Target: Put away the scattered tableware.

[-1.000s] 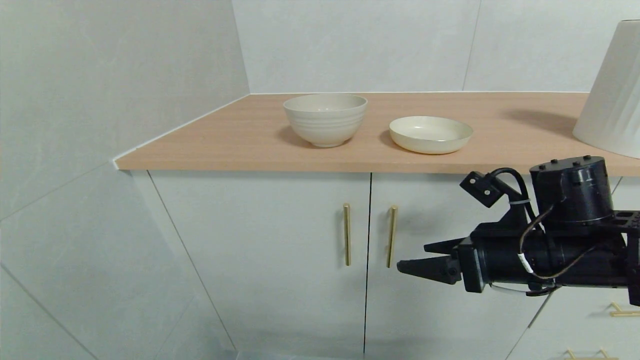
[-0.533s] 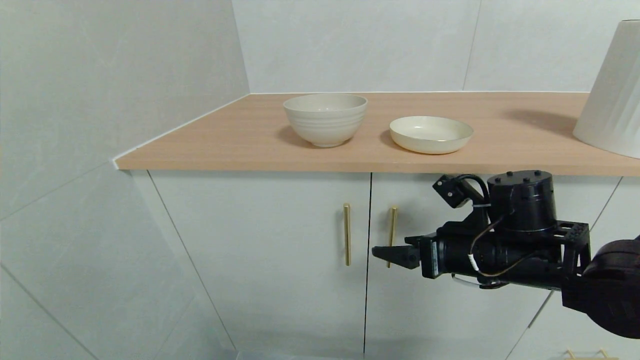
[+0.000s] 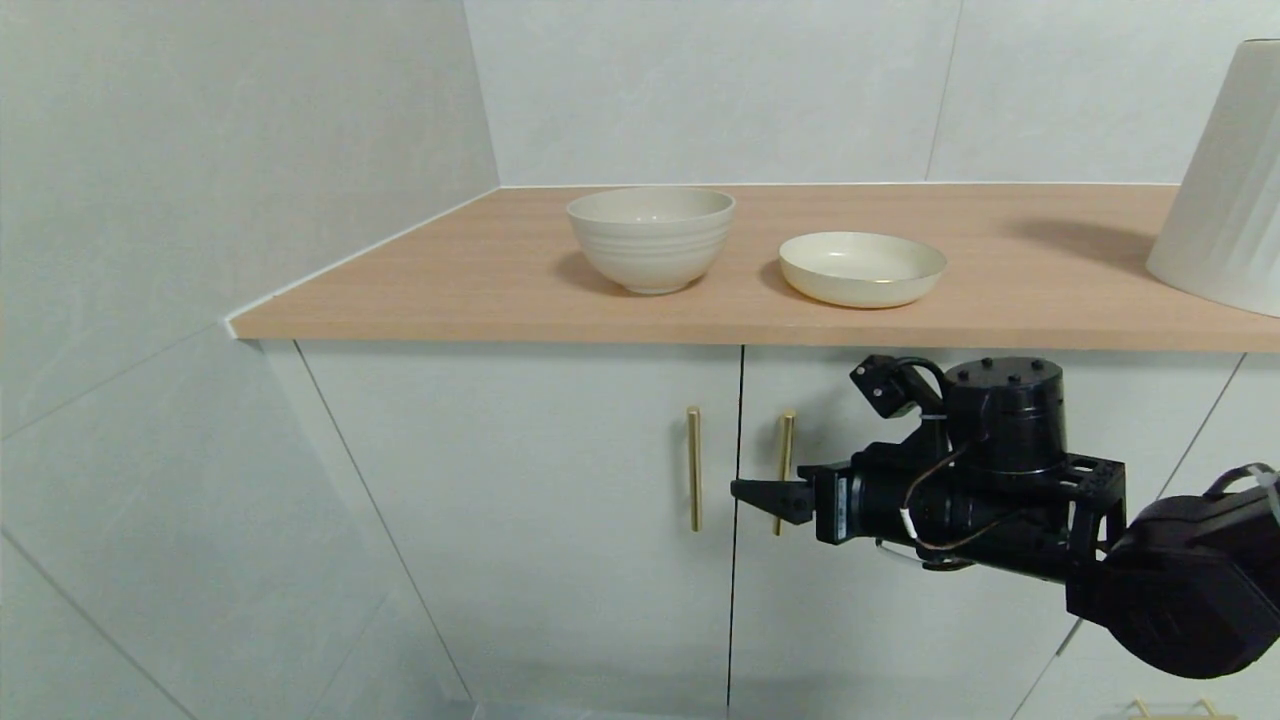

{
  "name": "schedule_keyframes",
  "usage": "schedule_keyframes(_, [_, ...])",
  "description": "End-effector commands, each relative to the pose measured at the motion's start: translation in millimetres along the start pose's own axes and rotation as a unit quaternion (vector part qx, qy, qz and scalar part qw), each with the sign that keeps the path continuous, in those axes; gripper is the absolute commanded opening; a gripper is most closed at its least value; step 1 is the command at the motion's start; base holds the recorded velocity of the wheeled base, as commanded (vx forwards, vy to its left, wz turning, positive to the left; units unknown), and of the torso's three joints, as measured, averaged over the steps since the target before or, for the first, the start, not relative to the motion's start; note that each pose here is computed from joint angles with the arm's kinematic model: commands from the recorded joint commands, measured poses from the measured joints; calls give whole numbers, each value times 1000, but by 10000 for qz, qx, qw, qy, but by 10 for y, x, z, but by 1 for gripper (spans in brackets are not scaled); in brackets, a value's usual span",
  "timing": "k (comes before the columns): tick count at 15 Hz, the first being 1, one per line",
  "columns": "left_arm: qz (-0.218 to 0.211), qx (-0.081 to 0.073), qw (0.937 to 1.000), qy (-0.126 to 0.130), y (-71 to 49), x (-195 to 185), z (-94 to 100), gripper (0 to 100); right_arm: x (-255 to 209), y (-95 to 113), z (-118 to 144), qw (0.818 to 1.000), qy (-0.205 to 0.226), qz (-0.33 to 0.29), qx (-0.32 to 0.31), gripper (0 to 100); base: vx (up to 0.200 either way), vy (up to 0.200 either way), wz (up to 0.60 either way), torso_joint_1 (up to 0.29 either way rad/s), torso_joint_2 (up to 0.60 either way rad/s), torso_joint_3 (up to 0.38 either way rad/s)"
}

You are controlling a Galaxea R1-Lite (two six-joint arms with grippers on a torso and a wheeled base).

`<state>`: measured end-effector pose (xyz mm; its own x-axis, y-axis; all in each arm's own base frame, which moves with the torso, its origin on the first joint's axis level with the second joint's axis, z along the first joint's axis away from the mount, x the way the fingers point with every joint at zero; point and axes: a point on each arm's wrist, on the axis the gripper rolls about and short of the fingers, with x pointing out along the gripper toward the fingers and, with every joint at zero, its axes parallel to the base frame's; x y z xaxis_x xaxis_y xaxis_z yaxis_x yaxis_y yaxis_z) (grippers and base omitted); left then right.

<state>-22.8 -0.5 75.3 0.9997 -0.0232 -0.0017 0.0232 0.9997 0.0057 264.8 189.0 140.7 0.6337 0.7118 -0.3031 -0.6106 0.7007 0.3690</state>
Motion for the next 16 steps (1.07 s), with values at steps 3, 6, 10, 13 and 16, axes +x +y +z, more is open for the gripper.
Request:
schedule_keyframes(3, [1,2,10000,-1,0,0,0,100,151,-60,-88,9999,-91,37,120,100,0,0,0,0,0,0])
schedule_keyframes(6, [1,2,10000,-1,0,0,0,100,165,-60,-76,9995,-214,92,226,100,0,0,0,0,0,0])
schedule_keyframes(10, [1,2,10000,-1,0,0,0,100,164,15,-92,9988,-261,241,333,100,0,0,0,0,0,0])
schedule_keyframes(13, [1,2,10000,-1,0,0,0,100,156,51,-109,9985,-222,308,396,100,0,0,0,0,0,0])
schedule_keyframes(16, [1,2,10000,-1,0,0,0,100,125,60,-107,9984,-208,361,385,100,0,0,0,0,0,0])
